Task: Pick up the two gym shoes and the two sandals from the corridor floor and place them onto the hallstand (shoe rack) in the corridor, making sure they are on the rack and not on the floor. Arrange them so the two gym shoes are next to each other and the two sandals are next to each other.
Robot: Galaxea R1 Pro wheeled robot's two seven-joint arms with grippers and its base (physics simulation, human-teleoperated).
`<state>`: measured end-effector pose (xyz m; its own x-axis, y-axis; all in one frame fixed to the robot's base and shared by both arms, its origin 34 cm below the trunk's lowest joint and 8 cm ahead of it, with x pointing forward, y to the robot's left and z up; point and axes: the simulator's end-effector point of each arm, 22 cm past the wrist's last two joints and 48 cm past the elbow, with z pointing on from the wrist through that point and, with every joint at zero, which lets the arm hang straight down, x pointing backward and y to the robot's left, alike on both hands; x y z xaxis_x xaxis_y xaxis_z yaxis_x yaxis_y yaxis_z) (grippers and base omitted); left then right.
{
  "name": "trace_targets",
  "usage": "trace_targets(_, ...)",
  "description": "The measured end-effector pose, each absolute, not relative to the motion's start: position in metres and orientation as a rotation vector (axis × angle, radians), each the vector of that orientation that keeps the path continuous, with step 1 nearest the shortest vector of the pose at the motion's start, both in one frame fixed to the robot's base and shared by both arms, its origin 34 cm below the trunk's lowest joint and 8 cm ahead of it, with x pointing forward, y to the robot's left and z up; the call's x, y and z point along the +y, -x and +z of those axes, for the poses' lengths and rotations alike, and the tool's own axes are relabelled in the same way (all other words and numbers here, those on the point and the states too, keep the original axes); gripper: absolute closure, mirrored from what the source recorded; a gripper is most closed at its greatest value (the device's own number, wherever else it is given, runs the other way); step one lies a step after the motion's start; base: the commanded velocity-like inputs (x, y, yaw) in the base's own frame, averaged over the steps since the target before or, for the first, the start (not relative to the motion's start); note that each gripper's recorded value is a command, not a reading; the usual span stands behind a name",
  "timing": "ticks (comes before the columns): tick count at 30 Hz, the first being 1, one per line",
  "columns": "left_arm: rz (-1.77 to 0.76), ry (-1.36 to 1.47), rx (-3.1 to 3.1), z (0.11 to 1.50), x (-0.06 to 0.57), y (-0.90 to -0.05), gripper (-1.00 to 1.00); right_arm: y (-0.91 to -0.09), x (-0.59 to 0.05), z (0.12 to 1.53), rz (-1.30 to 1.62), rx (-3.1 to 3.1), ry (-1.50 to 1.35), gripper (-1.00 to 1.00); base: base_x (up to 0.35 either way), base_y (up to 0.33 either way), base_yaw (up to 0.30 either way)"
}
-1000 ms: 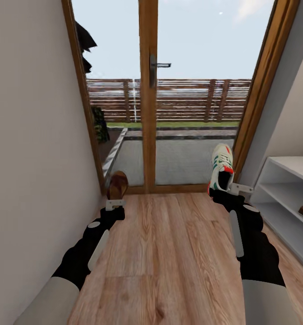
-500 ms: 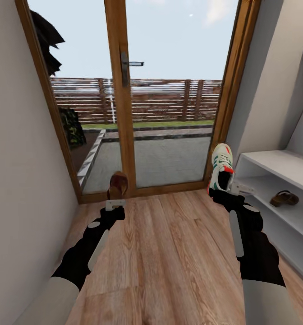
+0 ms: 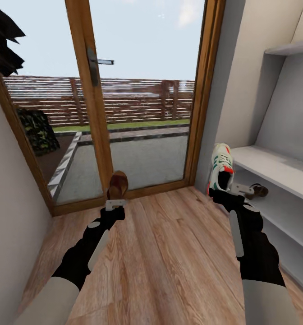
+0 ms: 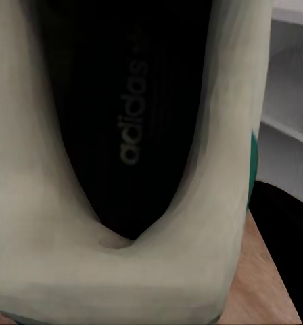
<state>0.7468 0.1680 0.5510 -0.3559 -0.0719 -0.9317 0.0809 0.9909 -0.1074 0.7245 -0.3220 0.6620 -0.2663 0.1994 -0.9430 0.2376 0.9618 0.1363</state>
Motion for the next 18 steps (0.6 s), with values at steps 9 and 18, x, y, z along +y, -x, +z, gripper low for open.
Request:
trace_targets(9,-0.162,-0.007,1.927,0.552,0.166,-0.746,1.00,-0.724,-0.322,0.663,-0.038,1.850,-0.319,1.00,0.340,0.000,-0.129)
trace_targets(18,-0.162,-0.009,1.941,0.547,0.165,-0.744,1.00,-0.730,-0.331,0.710,-0.047,1.609,-0.327,1.00,0.271,0.000,-0.256)
